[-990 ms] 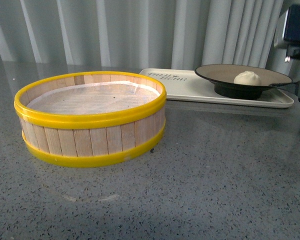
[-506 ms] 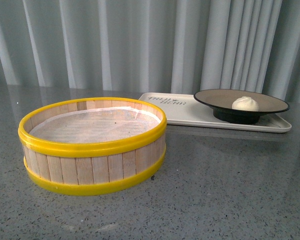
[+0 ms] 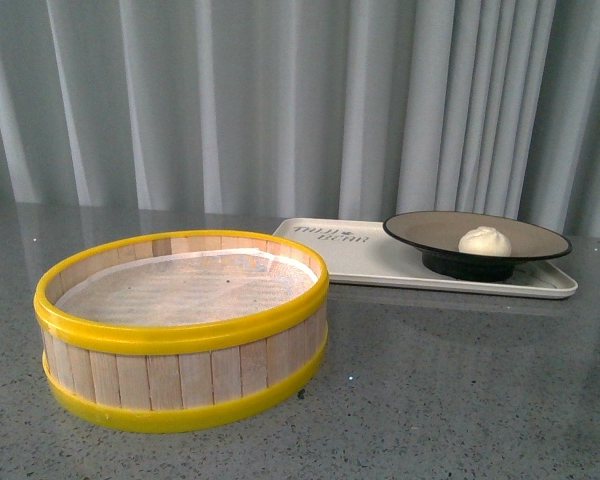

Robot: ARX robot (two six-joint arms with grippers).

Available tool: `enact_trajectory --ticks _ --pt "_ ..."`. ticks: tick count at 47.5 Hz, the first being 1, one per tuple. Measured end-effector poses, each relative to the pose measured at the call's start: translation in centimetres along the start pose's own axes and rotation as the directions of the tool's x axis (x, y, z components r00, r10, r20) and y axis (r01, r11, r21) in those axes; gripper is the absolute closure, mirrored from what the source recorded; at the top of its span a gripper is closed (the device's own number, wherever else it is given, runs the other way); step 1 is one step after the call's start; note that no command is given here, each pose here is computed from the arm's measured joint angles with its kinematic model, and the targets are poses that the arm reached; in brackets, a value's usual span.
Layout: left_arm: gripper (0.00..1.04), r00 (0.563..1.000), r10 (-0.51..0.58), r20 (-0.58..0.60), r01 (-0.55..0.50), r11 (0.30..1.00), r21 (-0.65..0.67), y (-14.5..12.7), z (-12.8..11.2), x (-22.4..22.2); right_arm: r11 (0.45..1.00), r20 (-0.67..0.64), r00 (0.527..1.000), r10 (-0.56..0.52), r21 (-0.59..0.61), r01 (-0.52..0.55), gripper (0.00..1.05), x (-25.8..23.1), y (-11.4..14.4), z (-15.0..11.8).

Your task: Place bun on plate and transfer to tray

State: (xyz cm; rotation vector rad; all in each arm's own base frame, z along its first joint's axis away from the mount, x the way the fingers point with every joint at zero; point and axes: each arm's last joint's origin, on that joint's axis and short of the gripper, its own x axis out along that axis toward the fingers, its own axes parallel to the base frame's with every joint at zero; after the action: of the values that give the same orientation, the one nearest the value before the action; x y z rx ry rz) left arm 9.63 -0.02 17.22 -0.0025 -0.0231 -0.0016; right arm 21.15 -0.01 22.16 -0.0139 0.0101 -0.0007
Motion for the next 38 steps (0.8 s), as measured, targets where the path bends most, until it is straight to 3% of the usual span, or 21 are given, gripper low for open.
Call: enact_trajectory --ticks 38 --pt "0.07 1.000 0.000 0.000 0.000 1.000 0.000 0.0 0.0 0.0 1.000 0.001 1.000 0.001 0.003 -0.001 1.03 -6.7 0.1 -4.4"
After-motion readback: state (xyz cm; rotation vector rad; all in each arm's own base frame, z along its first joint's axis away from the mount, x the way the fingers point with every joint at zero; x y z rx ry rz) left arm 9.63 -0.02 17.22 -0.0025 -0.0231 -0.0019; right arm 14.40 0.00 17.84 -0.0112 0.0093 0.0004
